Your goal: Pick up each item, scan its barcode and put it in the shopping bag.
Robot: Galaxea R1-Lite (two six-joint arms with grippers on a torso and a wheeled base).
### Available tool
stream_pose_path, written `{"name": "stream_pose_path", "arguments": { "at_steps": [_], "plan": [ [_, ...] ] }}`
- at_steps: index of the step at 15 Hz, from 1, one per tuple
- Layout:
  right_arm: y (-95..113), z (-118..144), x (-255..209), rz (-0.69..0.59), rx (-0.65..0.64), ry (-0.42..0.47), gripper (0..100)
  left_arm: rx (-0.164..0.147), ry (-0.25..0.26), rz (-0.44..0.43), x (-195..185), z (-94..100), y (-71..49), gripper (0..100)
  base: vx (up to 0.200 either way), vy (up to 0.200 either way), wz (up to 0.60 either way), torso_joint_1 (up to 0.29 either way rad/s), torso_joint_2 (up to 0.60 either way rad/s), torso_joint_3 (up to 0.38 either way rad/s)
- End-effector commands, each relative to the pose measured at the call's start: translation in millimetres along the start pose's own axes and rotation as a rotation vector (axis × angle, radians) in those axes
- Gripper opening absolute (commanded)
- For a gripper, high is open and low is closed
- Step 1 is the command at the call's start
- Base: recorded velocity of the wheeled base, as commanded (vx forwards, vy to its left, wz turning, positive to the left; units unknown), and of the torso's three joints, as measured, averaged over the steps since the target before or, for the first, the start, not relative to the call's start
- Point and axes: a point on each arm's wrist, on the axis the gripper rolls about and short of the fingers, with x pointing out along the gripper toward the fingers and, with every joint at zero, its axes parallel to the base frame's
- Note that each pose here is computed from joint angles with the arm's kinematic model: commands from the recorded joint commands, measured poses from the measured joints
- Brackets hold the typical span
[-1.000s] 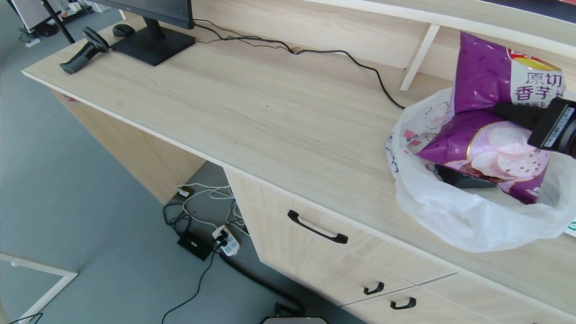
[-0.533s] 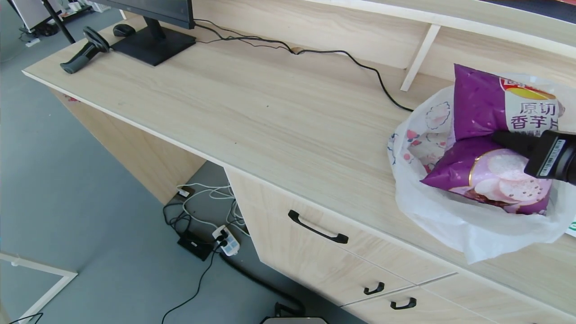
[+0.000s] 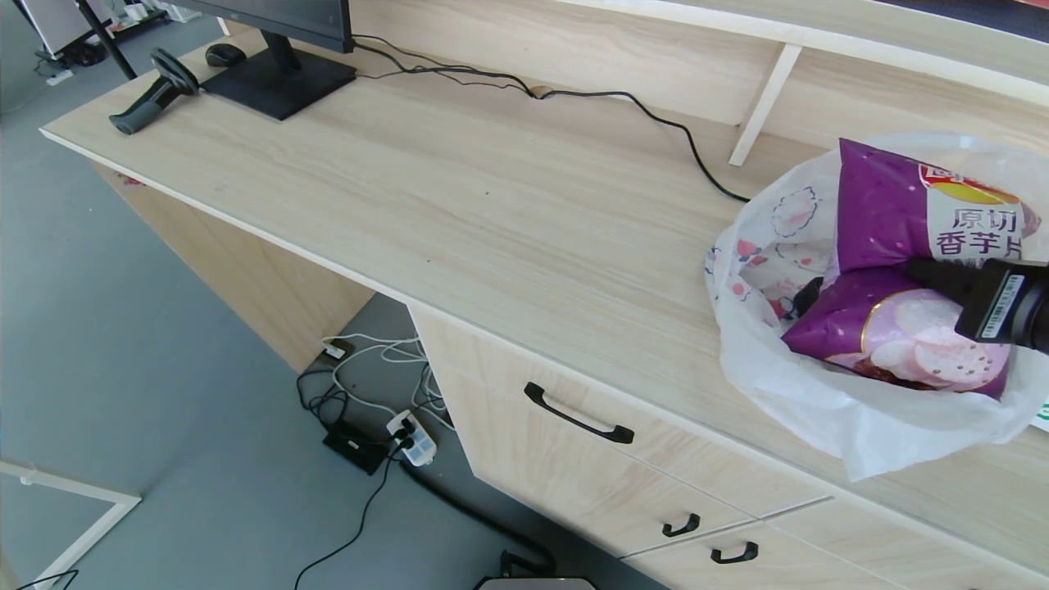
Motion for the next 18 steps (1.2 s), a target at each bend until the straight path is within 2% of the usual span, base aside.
{"name": "stream_pose_path", "arguments": {
  "at_steps": [1,6,7,12,14,18],
  "plan": [
    [-0.5,-4.6,2.0,-0.006,-0.009,0.018,0,0.0,0.001,0.0,0.1,0.1,0.0,100,0.0,0.0,0.0,0.0,0.0,0.0],
    [1.6,-9.3,13.5,-0.008,-0.013,0.048,0,0.002,0.0,0.0,0.1,0.2,0.0,100,0.0,0.0,0.0,0.0,0.0,0.0],
    [1.6,-9.2,13.5,-0.008,-0.009,0.047,100,0.002,0.0,-0.001,0.1,0.2,0.0,100,0.0,0.0,0.0,0.0,0.0,0.0],
    [2.5,10.0,10.9,0.006,0.036,-0.071,100,0.0,0.0,-0.001,0.1,0.2,0.0,100,0.0,0.0,0.0,0.0,0.0,0.0],
    [1.4,21.6,-4.0,0.022,0.054,-0.138,100,0.0,0.0,0.0,0.1,0.2,0.0,100,0.0,0.0,0.0,0.0,0.0,0.0],
    [-0.6,31.2,-20.2,0.034,0.081,-0.194,100,0.0,0.0,0.0,0.1,0.2,0.0,100,0.0,0.0,0.0,0.0,0.0,0.0]
  ]
}}
